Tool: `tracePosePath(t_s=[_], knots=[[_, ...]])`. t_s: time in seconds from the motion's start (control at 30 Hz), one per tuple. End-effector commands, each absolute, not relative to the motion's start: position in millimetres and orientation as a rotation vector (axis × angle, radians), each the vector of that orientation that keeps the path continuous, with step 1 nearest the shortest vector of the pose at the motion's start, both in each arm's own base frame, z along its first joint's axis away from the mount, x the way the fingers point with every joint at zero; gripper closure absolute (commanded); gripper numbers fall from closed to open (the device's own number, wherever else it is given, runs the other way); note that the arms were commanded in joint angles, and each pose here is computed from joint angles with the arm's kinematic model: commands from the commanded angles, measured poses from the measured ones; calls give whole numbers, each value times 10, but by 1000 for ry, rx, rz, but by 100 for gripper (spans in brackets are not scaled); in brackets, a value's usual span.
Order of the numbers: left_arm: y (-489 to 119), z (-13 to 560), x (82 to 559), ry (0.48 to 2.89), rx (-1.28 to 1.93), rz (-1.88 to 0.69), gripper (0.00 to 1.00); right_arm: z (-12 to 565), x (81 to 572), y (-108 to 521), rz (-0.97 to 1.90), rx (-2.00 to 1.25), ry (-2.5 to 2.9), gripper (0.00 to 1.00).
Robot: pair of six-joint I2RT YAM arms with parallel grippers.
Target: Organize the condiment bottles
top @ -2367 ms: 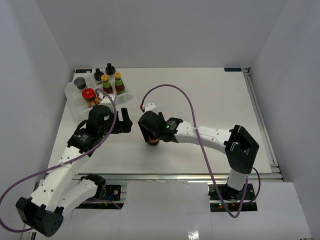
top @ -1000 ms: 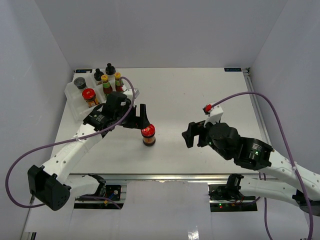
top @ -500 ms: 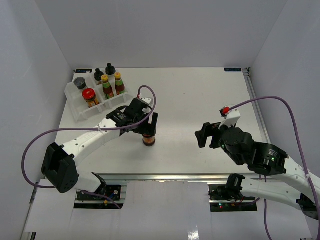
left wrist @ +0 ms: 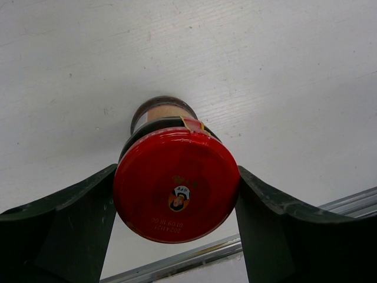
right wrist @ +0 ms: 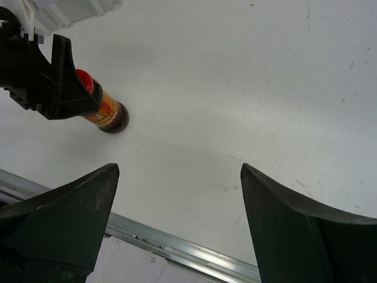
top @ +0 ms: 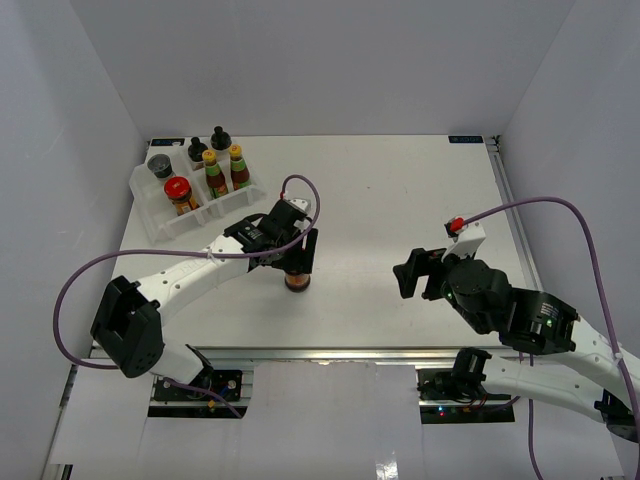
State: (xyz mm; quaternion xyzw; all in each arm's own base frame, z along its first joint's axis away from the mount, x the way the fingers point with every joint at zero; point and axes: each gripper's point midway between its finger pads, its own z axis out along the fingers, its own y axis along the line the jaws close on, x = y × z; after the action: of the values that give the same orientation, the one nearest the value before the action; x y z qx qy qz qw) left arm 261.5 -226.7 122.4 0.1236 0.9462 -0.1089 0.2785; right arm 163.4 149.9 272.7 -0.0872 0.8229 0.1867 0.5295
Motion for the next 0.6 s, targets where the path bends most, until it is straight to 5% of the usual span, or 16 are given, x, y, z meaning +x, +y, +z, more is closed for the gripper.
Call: tracePosePath(t_s=[0.0,0.57], knots=[[-2241,1248,2639,2536,297,-241,19,2770,1656,1453,451,-159,1943,10],[-2099,1014,2577,2604,252,-82,16,2791,1605,1313,477,-127,1923,10]])
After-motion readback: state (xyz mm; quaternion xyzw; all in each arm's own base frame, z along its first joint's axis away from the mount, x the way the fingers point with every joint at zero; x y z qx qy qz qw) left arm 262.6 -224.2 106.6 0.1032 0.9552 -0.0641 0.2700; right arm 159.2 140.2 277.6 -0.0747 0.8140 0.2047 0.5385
